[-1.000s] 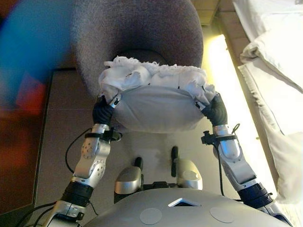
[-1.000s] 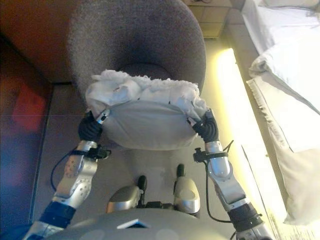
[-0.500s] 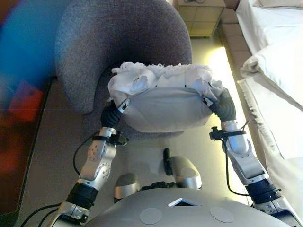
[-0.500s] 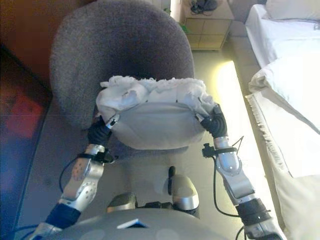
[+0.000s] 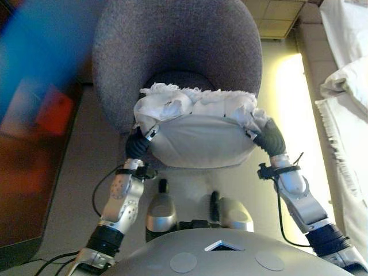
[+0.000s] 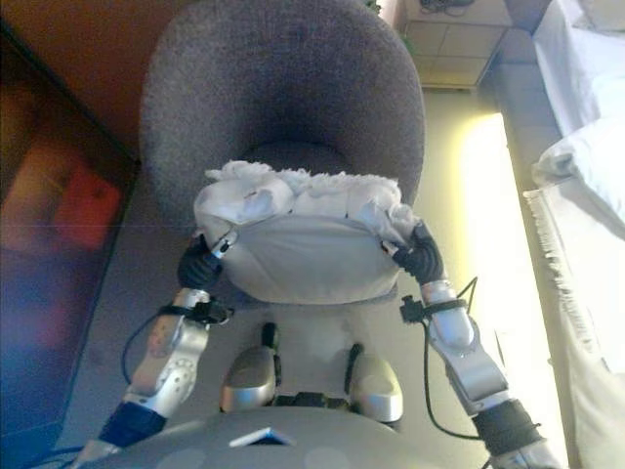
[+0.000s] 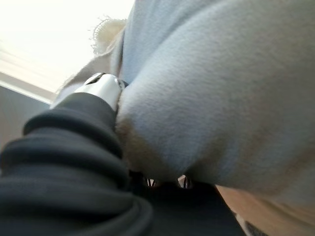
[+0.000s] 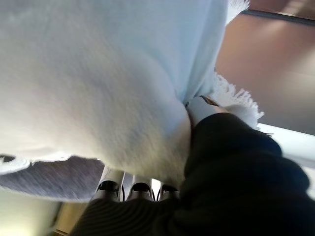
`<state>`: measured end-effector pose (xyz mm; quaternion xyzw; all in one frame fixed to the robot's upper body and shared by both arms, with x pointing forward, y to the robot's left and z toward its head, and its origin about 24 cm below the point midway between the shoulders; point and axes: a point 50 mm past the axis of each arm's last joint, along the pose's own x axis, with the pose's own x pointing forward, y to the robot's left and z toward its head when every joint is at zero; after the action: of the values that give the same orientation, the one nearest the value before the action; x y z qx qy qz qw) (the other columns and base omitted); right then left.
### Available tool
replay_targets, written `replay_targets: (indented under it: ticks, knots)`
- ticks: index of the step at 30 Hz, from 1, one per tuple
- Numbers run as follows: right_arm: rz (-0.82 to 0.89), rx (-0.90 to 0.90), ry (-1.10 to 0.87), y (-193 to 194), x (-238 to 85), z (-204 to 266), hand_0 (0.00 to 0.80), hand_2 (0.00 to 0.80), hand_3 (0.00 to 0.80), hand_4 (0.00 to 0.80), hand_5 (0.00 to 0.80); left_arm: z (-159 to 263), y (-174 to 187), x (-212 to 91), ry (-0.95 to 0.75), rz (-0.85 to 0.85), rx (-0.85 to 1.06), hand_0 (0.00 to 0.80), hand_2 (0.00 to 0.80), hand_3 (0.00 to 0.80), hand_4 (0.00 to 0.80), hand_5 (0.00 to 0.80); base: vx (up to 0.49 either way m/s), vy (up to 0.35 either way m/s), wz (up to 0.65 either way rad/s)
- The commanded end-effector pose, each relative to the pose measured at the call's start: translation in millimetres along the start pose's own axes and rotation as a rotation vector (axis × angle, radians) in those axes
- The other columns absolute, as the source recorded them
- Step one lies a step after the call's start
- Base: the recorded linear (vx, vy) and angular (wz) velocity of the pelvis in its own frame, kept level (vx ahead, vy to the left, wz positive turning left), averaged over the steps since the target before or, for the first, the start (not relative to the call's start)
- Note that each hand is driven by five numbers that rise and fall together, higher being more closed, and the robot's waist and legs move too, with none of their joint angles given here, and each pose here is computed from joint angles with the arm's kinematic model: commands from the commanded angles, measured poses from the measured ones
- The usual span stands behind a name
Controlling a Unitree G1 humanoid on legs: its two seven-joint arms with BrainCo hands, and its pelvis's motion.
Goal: Pick up the cushion and take it to the sofa
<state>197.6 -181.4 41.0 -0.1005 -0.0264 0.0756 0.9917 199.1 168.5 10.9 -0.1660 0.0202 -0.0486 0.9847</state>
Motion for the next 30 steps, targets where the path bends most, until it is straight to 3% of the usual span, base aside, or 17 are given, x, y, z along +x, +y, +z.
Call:
replay_targets:
  ticks: [1, 9, 14, 19, 30]
  knots:
    - [-0.064, 0.045, -0.243, -16, 12, 46, 0.8, 0.8, 0.8, 0.8, 0.8, 59, -14, 11, -0.299, -0.102, -0.013, 0.8, 0.8, 0.8, 0.8, 0.8, 0.281, 0.098, 0.22]
    - [-0.079, 0.087, -0.233, -3, 13, 42, 0.8, 0.8, 0.8, 0.8, 0.8, 57, -11, 14, -0.246, -0.119, 0.041, 0.8, 0.8, 0.8, 0.8, 0.8, 0.215, 0.052, -0.04]
    - [-0.082, 0.08, -0.285, 8, 33, 48, 0.8, 0.8, 0.8, 0.8, 0.8, 68, -22, 32, -0.287, -0.153, 0.068, 0.8, 0.8, 0.8, 0.8, 0.8, -0.005, -0.121, 0.05]
    - [-0.088, 0.082, -0.284, 8, 32, 48, 0.8, 0.8, 0.8, 0.8, 0.8, 61, -26, 27, -0.276, -0.159, 0.083, 0.8, 0.8, 0.8, 0.8, 0.8, 0.083, -0.116, 0.17]
    - [-0.079, -0.005, -0.423, 13, 59, 74, 0.8, 0.8, 0.8, 0.8, 0.8, 85, -48, 52, -0.424, -0.166, 0.057, 0.8, 0.8, 0.8, 0.8, 0.8, -0.09, -0.013, 0.0]
